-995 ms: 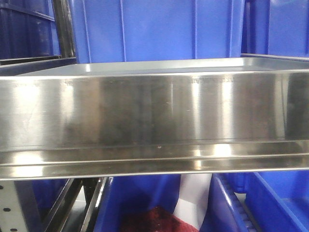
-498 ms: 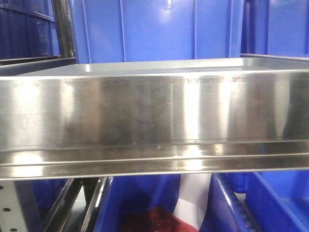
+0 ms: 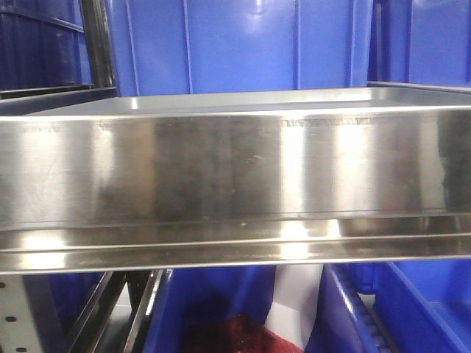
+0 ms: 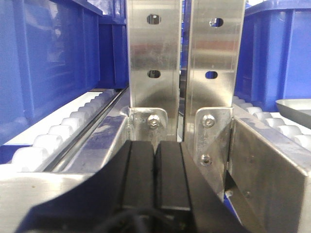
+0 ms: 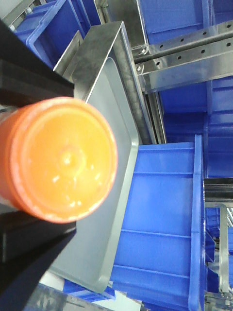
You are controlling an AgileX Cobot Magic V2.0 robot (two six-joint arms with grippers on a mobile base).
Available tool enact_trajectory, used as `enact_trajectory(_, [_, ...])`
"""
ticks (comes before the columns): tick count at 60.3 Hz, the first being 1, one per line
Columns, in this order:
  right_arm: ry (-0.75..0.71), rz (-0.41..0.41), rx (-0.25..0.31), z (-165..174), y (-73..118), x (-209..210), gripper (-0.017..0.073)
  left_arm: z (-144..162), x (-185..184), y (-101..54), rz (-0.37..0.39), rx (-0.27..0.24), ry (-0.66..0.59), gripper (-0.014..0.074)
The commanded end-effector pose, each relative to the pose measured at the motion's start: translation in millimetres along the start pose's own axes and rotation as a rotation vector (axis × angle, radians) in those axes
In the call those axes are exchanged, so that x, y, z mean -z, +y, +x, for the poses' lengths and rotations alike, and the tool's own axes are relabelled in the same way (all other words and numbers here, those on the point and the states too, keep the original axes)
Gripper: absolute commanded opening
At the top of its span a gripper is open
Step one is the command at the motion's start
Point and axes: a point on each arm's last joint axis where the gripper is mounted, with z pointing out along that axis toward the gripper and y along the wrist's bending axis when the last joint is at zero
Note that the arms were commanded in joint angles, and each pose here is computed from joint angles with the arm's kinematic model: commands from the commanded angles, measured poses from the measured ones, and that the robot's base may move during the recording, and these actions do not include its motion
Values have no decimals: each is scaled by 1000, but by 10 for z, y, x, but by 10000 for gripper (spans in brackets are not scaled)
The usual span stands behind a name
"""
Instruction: Grab orange capacitor from left shelf to right conveyor
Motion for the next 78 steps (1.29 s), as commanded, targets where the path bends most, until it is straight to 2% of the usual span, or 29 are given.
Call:
enact_trajectory(1, [-115,-10,18,-168,19,19,57,-97,-3,1,-1,5,-82,-105])
enact_trajectory(78, [-117,-10,18,-168,19,21,57,-97,-3,1,-1,5,-82,-105])
